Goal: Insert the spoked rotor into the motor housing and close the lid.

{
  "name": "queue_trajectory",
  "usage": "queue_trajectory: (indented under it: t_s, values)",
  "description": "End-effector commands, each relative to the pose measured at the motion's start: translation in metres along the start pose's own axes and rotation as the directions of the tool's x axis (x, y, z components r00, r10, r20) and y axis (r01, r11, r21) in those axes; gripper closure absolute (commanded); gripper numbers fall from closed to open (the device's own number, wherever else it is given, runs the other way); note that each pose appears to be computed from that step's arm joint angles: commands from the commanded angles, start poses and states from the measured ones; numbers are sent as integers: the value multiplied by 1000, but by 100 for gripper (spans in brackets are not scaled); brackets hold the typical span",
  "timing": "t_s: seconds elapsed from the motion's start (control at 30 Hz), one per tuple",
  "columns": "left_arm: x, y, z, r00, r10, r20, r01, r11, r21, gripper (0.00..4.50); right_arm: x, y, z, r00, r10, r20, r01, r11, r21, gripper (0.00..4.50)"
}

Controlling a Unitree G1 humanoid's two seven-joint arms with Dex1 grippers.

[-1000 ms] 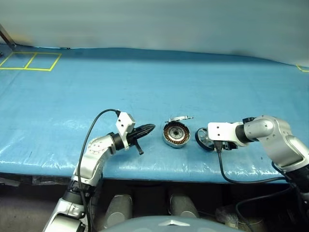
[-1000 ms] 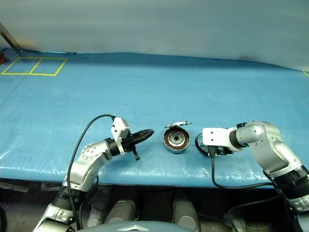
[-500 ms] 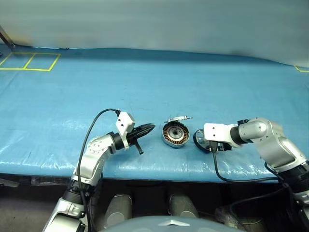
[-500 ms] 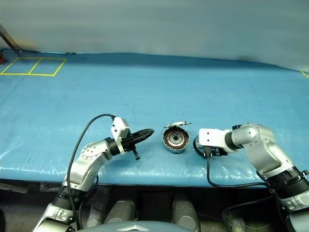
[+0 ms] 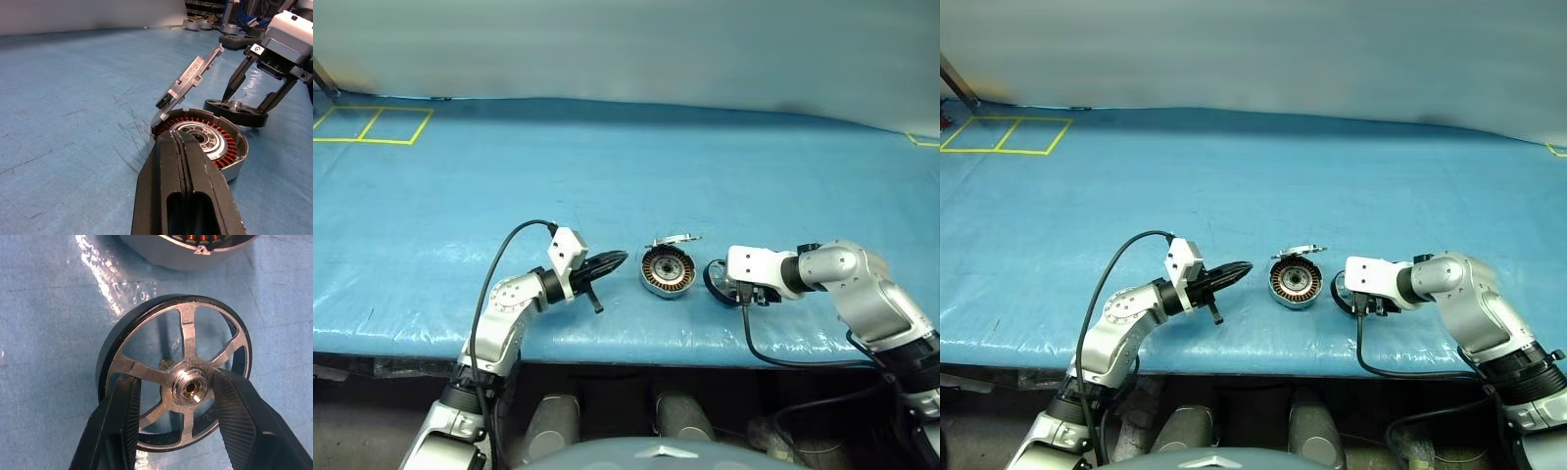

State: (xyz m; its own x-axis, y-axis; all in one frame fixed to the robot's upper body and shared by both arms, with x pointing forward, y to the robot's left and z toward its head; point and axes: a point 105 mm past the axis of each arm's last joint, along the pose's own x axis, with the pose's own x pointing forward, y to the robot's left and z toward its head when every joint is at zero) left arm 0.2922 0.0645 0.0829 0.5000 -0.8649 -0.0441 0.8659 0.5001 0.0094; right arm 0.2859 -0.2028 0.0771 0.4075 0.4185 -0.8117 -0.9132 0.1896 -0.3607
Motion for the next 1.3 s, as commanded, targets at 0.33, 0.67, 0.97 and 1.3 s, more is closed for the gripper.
queue_trajectory:
  t_s: [0.33,0.67,0.97,1.3]
  values:
    - [2,4,9,1000,-30,8,30,998,55,450,0,22,8,985,-138,107,125,985,118,262]
    - [-1,-6,25,994,-103,43,101,994,41,450,-26,31,40,888,-346,304,232,906,354,262]
    - [-3,-16,33,987,-156,28,155,987,40,450,-28,41,89,797,-378,472,190,898,398,262]
    - [2,-23,36,984,-177,19,176,984,37,450,-2,21,72,837,-378,396,228,898,375,262]
